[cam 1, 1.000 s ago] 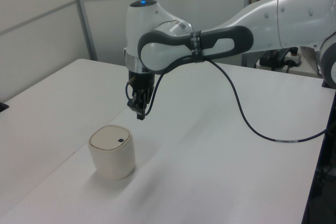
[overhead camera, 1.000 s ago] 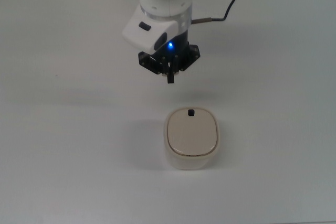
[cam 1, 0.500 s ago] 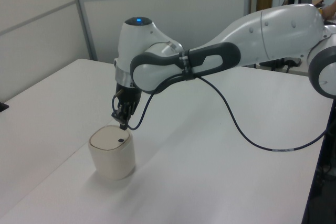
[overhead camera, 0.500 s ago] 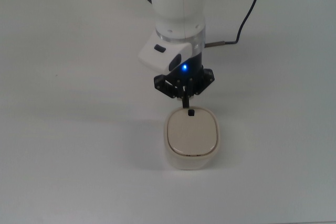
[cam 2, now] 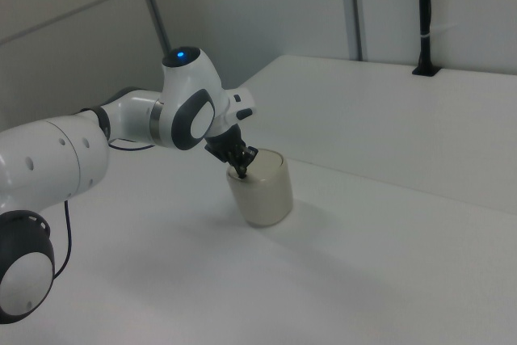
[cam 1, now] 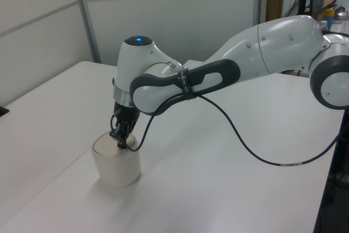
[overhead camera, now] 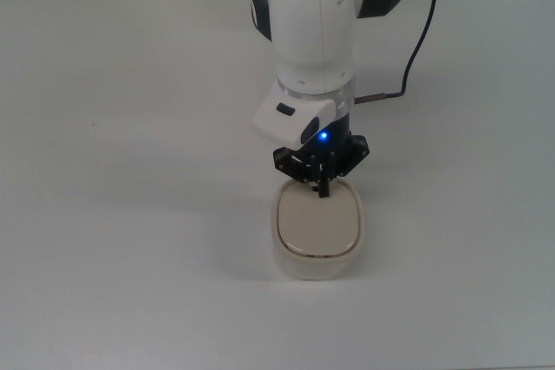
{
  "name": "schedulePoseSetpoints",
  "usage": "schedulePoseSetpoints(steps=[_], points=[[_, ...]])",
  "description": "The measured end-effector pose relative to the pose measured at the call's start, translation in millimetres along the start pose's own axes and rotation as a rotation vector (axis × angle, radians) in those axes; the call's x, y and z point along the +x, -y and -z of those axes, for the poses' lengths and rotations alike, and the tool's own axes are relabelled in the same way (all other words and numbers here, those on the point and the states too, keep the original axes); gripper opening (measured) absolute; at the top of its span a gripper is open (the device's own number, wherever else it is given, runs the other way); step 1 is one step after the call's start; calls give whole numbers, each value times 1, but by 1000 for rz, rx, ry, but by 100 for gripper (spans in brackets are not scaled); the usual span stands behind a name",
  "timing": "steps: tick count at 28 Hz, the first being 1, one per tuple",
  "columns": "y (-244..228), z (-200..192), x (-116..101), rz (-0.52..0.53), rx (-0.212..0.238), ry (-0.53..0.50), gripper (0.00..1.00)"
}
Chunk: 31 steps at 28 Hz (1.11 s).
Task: Open the trash can
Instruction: 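Grip the lid tab and lift it upward to swing the lid open, then release the tab and raise the gripper away from the can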
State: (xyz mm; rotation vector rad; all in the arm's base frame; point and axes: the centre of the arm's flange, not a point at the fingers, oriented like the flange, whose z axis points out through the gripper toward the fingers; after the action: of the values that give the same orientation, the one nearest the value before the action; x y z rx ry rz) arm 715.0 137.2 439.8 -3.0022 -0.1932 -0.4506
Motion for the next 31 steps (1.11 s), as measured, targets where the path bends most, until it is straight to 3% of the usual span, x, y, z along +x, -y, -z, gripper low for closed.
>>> schedulePoseSetpoints(steps=[19, 24, 27, 31], points=[[2, 1, 1, -22, 6, -3, 1], [1, 20, 9, -97, 42, -37, 1], [-1, 47, 15, -134, 84, -74, 1], [-4, 76, 15, -155, 105, -85, 1]])
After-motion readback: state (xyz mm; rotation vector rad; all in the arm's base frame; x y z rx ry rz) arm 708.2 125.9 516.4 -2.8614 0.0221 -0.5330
